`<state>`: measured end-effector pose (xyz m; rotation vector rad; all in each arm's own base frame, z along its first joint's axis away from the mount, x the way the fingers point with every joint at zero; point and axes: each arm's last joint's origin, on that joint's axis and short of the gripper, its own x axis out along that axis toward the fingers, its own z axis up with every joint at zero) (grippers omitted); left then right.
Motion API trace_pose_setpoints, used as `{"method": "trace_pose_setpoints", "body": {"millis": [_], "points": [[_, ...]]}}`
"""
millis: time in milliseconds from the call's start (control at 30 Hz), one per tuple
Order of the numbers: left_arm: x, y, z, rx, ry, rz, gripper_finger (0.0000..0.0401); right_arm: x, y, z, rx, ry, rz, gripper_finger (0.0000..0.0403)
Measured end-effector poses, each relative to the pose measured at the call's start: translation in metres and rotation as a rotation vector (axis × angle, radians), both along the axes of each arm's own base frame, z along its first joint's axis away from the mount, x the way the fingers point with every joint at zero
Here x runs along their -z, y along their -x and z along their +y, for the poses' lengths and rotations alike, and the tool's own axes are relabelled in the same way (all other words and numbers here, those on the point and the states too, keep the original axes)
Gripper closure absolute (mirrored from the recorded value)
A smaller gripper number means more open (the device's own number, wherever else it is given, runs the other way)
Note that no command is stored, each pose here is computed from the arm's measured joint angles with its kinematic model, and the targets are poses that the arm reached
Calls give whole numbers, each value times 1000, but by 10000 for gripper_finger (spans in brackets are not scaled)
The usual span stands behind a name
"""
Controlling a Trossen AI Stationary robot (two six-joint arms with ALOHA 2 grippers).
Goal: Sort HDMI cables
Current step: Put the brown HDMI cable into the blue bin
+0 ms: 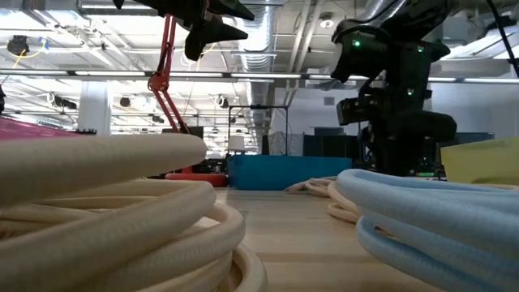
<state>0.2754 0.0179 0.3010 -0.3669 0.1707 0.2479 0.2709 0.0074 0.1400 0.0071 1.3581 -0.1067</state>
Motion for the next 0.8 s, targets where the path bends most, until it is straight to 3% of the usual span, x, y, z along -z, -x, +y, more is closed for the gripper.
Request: {"method": "trace_pose_setpoints", "body": {"millis": [167, 467, 800], "points": [[0, 0, 0, 0, 0, 0, 225, -10, -10, -1, -3, -2, -37, 389], [0, 0, 0, 0, 0, 0, 225, -46, -31, 3, -8, -18, -93, 401], [0, 0, 0, 0, 0, 1, 225, -117, -52, 17, -50, 4, -170, 403]]}}
